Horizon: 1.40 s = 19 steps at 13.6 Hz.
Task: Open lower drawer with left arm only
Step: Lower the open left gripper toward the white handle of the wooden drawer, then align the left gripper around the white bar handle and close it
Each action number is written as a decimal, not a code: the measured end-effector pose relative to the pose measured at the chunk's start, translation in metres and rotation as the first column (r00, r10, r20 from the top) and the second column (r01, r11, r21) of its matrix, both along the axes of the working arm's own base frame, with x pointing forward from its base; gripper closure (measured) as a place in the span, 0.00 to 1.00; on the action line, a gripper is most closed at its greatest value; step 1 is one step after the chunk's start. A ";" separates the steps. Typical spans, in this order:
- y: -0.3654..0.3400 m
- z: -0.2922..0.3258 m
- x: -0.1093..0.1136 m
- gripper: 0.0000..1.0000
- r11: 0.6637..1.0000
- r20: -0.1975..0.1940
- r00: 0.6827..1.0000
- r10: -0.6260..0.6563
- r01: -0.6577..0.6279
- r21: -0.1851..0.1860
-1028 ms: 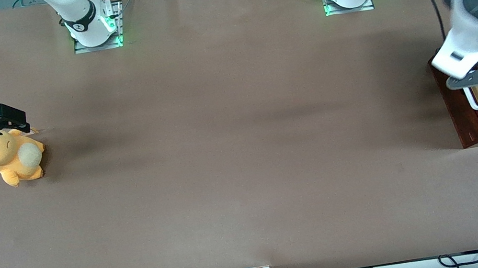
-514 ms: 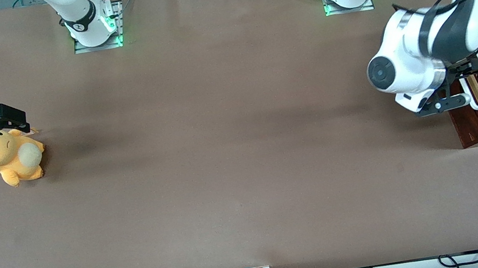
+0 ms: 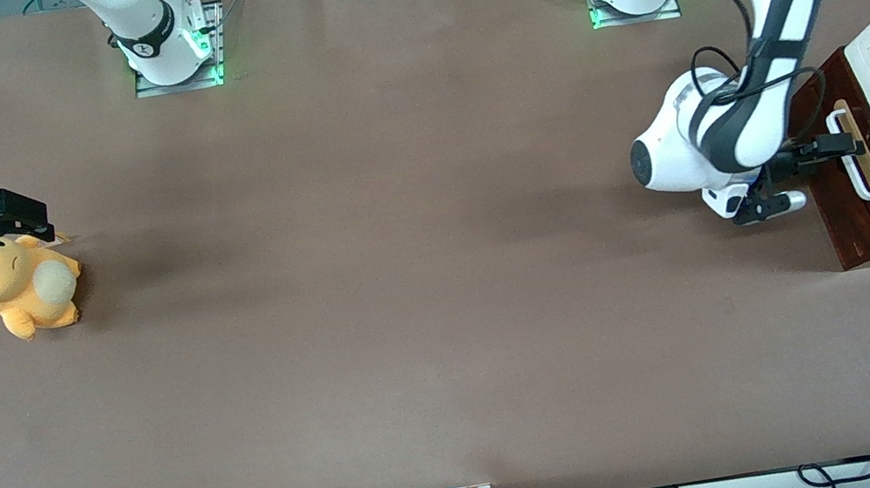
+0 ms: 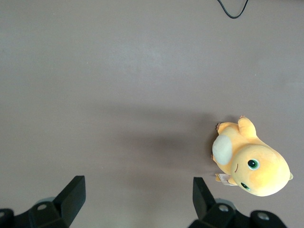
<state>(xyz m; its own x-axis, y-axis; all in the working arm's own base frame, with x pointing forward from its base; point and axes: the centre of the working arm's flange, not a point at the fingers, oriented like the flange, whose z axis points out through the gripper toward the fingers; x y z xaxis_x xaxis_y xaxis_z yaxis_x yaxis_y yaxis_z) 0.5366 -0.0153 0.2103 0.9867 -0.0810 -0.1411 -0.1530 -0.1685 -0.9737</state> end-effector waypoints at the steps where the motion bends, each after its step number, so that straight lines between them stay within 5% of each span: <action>1: 0.003 -0.010 -0.005 0.00 1.000 -0.004 1.000 -0.012 0.012 0.017; 4: 0.006 -0.020 -0.015 0.00 0.999 -0.017 1.000 -0.021 0.021 0.026; 8: 0.017 -0.047 -0.042 0.00 0.998 0.070 0.996 -0.063 0.061 0.035; 13: 0.014 -0.049 -0.058 0.00 0.992 0.099 0.993 -0.069 0.058 0.111; 19: 0.018 -0.050 -0.061 0.00 0.991 0.110 0.992 -0.064 0.049 0.127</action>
